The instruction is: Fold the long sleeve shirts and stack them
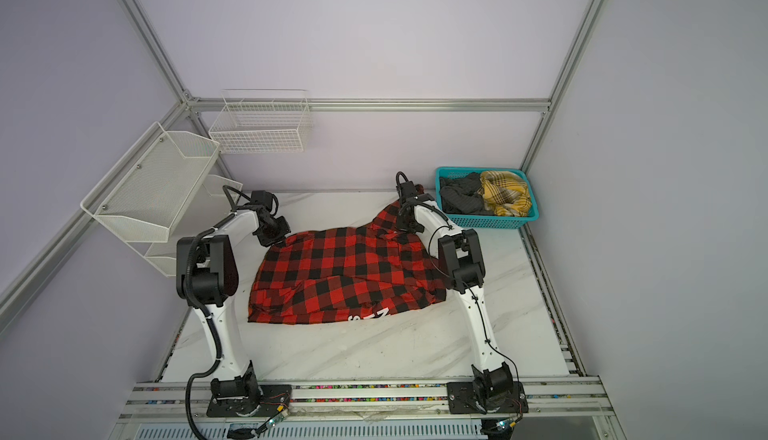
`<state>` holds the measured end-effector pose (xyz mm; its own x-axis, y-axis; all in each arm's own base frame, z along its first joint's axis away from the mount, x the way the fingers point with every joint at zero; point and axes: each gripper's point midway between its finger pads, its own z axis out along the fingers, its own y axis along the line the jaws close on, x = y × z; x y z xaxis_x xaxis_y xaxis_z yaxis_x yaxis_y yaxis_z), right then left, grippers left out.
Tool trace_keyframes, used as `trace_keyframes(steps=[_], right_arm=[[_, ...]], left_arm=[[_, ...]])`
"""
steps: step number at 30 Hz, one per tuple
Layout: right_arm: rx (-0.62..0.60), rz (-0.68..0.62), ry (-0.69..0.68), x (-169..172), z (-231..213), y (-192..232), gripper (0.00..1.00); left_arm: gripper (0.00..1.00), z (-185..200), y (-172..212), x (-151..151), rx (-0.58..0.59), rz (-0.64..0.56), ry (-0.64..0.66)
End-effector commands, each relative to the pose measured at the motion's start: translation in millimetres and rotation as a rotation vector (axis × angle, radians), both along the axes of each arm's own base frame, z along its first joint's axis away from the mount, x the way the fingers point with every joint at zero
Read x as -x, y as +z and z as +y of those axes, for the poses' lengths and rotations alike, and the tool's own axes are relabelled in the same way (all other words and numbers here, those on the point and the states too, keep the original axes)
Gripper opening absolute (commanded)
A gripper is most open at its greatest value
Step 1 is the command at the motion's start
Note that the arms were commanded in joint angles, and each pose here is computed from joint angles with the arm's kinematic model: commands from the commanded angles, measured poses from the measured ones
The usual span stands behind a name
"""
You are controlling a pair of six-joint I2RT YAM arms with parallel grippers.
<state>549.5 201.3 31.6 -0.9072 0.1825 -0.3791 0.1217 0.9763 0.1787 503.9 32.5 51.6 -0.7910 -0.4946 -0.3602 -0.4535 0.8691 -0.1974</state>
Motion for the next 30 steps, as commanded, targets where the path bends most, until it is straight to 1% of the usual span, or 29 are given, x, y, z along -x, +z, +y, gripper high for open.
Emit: trace_keyframes(steps=[1, 4, 6, 7, 9, 11, 12, 15, 17, 19, 21, 23, 26, 30], right_arm=[[0.065, 0.049, -0.054, -6.5, -16.8, -41.9, 0.13], [0.131, 0.009, -0.112, -31.9, -39.7, -54.1, 0.13], [0.107, -0.020, -0.129, -46.5, -44.2, -50.6, 0.17], [0.084, -0.044, -0.117, -53.8, -41.7, -43.3, 0.21], [0.022, -0.098, -0.076, -64.1, -29.1, -20.7, 0.32], [-0.065, -0.156, -0.030, -68.7, -11.7, 12.5, 0.42], [-0.102, -0.179, -0.015, -69.2, -6.0, 27.1, 0.46], [-0.164, -0.250, 0.009, -67.0, 1.5, 76.9, 0.54], [-0.150, -0.273, 0.010, -62.3, -2.7, 100.4, 0.56], [-0.087, -0.239, -0.020, -53.4, -16.6, 98.1, 0.55], [0.001, -0.165, -0.050, -39.8, -34.2, 77.0, 0.53], [0.051, -0.104, -0.056, -26.7, -43.7, 53.8, 0.52], [0.093, -0.066, -0.051, -17.9, -50.6, 38.3, 0.51], [0.062, -0.035, -0.018, -10.3, -39.2, 25.4, 0.52]], left_arm=[[0.00, 2.1, 0.6, -0.1, 0.000, -0.003, -0.010], [0.00, 1.5, -1.0, 0.9, 0.003, 0.007, -0.012], [0.00, 1.8, -0.9, 1.5, 0.003, 0.009, -0.012], [0.00, 1.4, -1.7, 2.4, 0.002, 0.012, -0.015], [0.00, 1.8, -2.4, 3.0, -0.002, 0.017, -0.019], [0.00, 1.6, -3.1, 3.8, -0.003, 0.020, -0.022], [0.00, 1.3, -3.3, 3.9, -0.001, 0.021, -0.023], [0.00, 0.4, -3.8, 3.9, 0.006, 0.022, -0.019], [0.00, 0.5, -3.1, 2.8, 0.010, 0.017, -0.014], [0.00, -0.5, -3.4, 1.9, 0.015, 0.013, -0.012], [0.00, -1.1, -2.9, 1.2, 0.019, 0.009, -0.011], [0.00, -1.3, -2.4, 1.4, 0.020, 0.005, -0.011], [0.00, 0.0, -4.0, 2.7, 0.013, 0.008, -0.010], [0.00, -0.7, -7.0, 4.8, 0.016, 0.015, -0.010]])
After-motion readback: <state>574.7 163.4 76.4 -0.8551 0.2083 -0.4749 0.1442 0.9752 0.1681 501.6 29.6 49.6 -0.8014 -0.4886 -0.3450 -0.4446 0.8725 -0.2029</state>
